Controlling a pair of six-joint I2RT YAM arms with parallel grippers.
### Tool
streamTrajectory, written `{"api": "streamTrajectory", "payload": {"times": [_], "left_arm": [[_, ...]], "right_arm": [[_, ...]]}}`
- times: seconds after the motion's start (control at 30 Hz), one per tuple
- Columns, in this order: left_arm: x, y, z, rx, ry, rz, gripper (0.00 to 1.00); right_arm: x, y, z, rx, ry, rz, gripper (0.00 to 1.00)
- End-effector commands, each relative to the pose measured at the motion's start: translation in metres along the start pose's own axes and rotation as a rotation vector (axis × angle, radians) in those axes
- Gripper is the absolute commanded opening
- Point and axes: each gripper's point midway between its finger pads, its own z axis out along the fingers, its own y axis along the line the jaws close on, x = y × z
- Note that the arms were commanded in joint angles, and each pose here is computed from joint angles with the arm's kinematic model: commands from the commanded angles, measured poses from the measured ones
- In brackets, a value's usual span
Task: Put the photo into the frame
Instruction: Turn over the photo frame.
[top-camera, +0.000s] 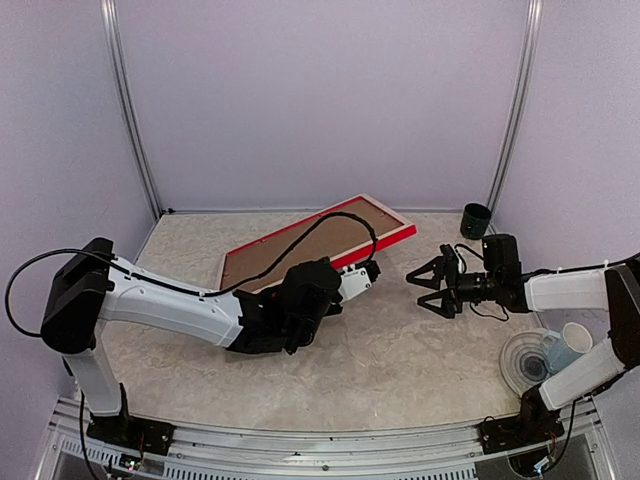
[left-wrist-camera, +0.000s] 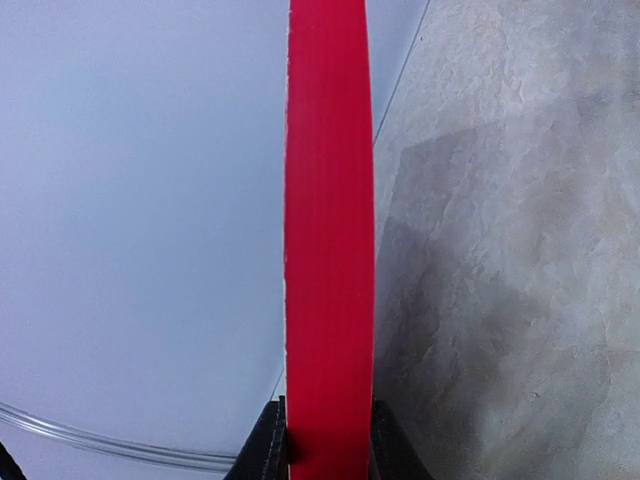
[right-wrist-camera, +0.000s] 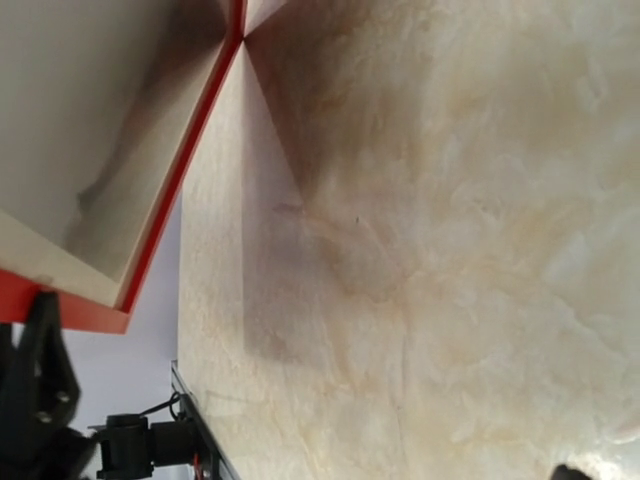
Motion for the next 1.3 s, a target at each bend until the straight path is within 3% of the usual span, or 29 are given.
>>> {"api": "streamTrajectory", "payload": {"times": [0.0,1.27], "left_arm": [[-0.025,0.076,-0.009,-0.137,-0.023,-0.283,0.02],[-0.04,0.232,-0.037,-0.276,-0.034,-0.722,0.04]], "right_arm": [[-0.007,0.0,-0.001,0.007,-0.014,-0.022,0.99],[-0.001,-0.012,0.001,0.026,-0.004,-0.007,0.99]]}}
